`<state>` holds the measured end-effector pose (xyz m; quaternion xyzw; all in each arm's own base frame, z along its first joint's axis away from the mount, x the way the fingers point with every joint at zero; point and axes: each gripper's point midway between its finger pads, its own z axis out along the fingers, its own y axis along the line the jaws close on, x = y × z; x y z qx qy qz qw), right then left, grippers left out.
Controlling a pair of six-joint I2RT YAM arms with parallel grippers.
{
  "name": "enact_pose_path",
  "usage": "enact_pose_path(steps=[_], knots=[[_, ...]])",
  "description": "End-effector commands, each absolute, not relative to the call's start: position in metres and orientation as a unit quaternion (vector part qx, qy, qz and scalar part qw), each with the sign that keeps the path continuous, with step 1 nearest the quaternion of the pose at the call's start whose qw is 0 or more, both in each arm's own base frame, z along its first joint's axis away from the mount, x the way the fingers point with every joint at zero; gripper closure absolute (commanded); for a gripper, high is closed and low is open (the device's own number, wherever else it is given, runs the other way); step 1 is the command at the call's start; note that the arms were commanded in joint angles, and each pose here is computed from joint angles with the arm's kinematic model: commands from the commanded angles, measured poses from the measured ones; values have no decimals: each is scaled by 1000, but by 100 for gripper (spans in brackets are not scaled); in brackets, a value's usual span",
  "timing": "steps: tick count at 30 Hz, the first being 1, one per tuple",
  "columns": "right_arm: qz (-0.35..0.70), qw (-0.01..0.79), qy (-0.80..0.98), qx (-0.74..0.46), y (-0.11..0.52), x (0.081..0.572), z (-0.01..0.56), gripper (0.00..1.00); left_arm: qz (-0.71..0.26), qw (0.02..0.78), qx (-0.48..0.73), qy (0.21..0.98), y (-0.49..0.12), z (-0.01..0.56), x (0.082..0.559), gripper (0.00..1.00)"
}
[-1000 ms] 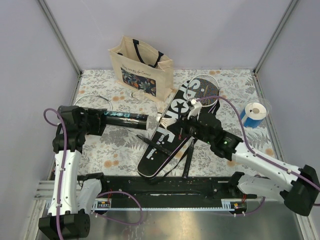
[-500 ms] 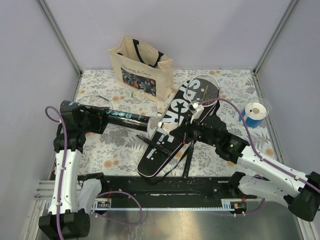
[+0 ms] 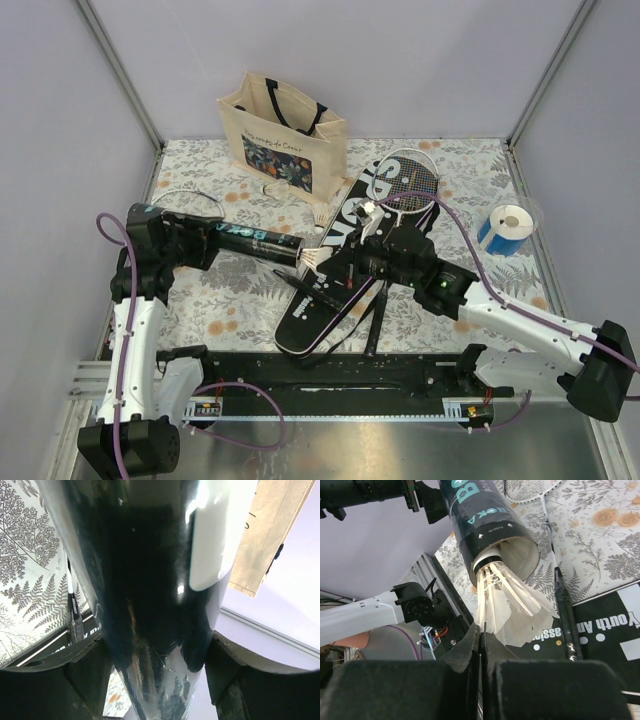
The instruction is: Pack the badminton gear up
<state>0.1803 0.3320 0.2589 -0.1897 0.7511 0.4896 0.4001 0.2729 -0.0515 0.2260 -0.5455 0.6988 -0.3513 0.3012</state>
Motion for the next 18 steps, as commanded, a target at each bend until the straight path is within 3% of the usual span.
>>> enact_pose_path(steps=[1,18], knots=[[519,422,716,-200,350,181,294,100,-386,328,-508,696,-58,246,283,75],[557,435,676,-210,397,203,303,100,-418,297,-505,694,-71,241,276,76]])
